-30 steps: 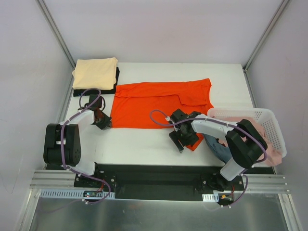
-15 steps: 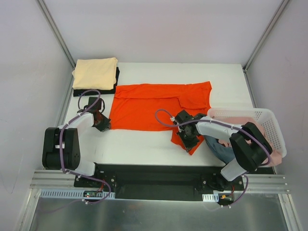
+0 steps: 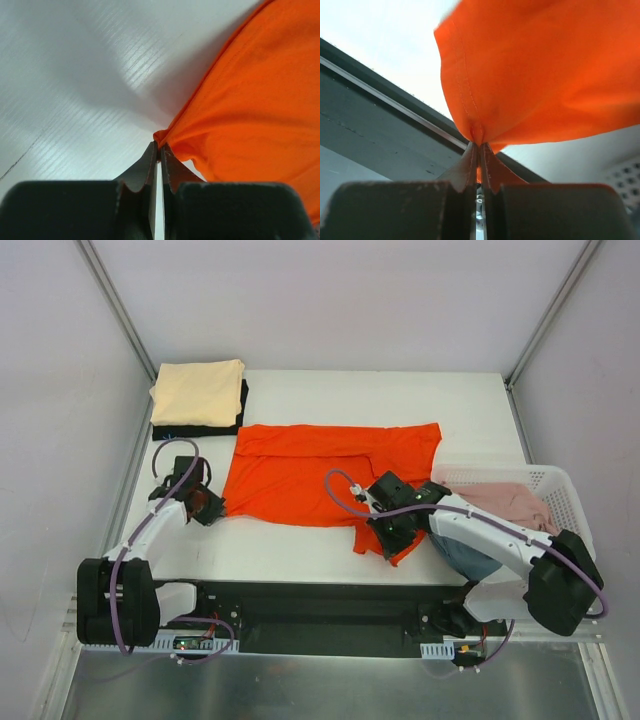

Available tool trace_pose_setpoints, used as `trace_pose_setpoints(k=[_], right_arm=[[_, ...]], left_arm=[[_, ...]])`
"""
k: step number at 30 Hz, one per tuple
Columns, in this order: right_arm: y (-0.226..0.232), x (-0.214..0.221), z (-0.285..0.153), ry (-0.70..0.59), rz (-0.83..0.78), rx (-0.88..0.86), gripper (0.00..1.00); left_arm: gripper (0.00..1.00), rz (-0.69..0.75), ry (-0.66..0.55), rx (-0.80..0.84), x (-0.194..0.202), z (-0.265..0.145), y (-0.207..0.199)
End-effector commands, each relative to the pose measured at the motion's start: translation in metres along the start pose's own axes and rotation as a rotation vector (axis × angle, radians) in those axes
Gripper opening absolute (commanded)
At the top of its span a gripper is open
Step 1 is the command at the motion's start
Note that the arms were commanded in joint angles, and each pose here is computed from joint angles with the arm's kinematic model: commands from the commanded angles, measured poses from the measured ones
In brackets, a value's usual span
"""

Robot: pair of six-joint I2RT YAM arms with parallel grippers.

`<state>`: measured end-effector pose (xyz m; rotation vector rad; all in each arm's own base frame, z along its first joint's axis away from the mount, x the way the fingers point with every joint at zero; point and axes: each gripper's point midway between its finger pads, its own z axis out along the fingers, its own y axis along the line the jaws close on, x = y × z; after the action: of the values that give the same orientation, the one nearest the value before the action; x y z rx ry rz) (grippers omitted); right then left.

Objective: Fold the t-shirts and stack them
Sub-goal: Fold the other side of the tshirt into a rectangle

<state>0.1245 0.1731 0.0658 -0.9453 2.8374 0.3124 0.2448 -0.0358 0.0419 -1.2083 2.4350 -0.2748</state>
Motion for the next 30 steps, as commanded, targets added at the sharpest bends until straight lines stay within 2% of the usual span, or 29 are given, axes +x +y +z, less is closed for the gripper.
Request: trace_pose_setpoints(k=[1, 9, 15, 17, 25, 30], right_arm=[[-0.023, -0.033, -0.036, -0.079, -0.075, 0.112, 0.01], [-0.079, -0.092, -0.07, -0.166, 0.021, 0.248, 0.01], [-0.119, -0.133, -0.084, -0.187, 0.068, 0.328, 0.01], [-0.132, -0.14, -0.078, -0.158, 0.078, 0.348, 0.01], [-0.176, -0.201, -0.091, -0.223, 0.08, 0.399, 0.01], [-0.204, -0.222, -0.076, -0.174, 0.051, 0.421, 0.01]], left_arm=[[0.0, -0.014, -0.031, 0.017, -0.015, -0.01, -0.012], [0.0, 0.003, -0.033, 0.04, -0.045, -0.008, -0.055], [0.0, 0.009, -0.025, 0.042, -0.065, 0.004, -0.083], [0.0, 0.007, -0.022, 0.037, -0.07, 0.01, -0.09], [0.0, 0.021, -0.039, 0.005, -0.092, 0.033, -0.11], [0.0, 0.023, -0.033, 0.004, -0.102, 0.047, -0.124]])
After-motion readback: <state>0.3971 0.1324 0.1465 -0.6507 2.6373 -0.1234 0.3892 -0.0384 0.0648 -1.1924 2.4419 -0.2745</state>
